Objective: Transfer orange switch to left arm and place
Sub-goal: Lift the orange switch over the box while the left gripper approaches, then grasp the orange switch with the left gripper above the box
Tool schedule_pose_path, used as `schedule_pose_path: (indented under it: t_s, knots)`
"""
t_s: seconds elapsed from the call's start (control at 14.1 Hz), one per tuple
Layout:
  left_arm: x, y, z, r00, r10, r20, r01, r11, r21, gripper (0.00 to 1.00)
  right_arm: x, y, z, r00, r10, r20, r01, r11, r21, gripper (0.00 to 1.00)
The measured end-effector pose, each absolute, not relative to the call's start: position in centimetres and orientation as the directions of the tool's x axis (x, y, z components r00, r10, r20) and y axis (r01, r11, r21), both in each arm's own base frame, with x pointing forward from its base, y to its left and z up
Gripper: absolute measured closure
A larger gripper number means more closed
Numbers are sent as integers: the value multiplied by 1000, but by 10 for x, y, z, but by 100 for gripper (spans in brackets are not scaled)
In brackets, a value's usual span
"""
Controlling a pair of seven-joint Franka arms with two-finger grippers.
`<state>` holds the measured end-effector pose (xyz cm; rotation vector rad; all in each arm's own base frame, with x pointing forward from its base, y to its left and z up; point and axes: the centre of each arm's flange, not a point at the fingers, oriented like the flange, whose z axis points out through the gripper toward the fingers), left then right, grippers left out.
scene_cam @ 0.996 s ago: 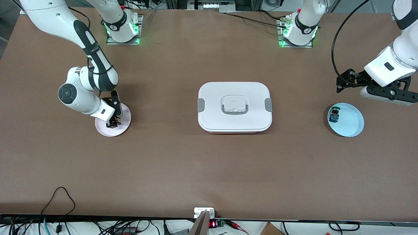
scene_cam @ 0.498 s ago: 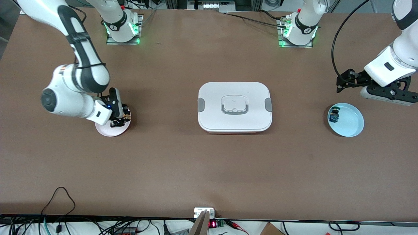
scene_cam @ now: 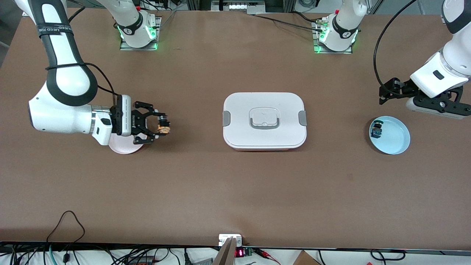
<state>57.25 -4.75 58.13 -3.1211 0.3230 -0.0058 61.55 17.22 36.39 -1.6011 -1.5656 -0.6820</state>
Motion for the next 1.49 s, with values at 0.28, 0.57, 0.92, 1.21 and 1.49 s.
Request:
schedule_pose_path:
  t_s: [0.28,0.57,0.92,1.21,1.49]
  knots:
    - [572,-47,581,979,-205,3,-205,-979,-4,0,609,238,373,221,302,927,972,13,-236,28]
    - [573,-44,581,980,-198,3,-198,-980,-4,0,595,309,386,303,107,947,952,-71,-297,28]
    - [558,-65,572,973,-207,-106,-186,-967,176,0,555,404,403,298,15,954,945,-142,-293,28]
    - [548,-94,552,936,-256,-243,-95,-846,525,0,538,436,418,291,-1,957,943,-169,-287,28]
    - [578,-110,521,931,-251,-266,88,-553,829,0,539,438,422,286,-3,958,943,-180,-282,28]
